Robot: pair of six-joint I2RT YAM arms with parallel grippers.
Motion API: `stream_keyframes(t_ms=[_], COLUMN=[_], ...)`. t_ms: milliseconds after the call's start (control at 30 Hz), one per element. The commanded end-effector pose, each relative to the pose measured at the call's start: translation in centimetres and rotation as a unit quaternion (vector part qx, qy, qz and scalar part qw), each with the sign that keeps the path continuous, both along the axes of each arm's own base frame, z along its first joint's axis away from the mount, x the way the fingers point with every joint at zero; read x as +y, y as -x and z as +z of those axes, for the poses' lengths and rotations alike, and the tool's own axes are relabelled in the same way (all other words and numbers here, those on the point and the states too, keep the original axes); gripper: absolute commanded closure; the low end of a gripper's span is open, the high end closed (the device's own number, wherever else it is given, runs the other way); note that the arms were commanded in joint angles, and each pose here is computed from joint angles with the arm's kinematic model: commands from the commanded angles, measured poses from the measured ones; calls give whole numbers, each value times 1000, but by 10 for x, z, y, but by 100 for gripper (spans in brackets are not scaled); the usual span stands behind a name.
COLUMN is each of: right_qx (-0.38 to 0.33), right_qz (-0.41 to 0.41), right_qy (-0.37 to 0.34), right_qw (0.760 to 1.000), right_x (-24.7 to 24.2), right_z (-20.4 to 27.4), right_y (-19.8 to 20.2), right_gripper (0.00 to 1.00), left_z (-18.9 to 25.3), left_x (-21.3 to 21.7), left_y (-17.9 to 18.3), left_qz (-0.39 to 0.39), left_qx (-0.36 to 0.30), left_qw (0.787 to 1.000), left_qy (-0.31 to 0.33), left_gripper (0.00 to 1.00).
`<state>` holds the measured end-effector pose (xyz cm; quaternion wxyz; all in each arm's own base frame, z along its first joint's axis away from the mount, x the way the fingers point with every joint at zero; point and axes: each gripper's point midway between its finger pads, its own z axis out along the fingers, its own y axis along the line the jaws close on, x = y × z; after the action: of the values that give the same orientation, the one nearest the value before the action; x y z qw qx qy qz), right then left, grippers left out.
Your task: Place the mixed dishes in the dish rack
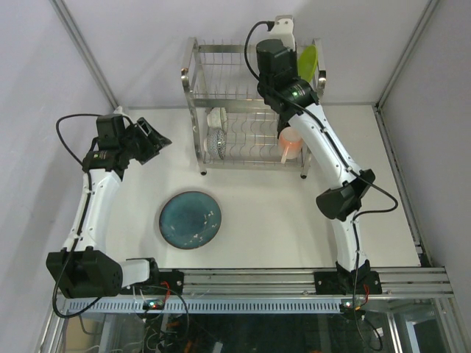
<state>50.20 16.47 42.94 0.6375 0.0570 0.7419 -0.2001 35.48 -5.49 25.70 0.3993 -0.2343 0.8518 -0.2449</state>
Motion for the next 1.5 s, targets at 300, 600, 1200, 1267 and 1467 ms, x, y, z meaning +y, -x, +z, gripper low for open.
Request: stream_keyframes(t_ms=[300,600,1200,1267,1467], right_qx=[0,10,-16,-23,-38], right_qz=[15,25,23,27,50], right_qy=[-37,-52,-68,-73,-80], right_qw=[999,998,997,997,995], right_x=[12,13,-5,-6,1], right_z=[-11,-16,14,20,31], right_y=[-7,-5,13,17,25], right_gripper=[100,90,61,58,53], left_z=[19,17,6,-2,-24], left_x=[4,6,8,9,11], left_y=[-4,0,14,19,36], left_qz=[-8,-3,3,4,8], left_qx=[-29,-28,-17,-8,11], left_qw=[999,999,1000,1000,999], left_qy=[-11,-15,-21,-25,-31], left_gripper=[39,39,39,39,39])
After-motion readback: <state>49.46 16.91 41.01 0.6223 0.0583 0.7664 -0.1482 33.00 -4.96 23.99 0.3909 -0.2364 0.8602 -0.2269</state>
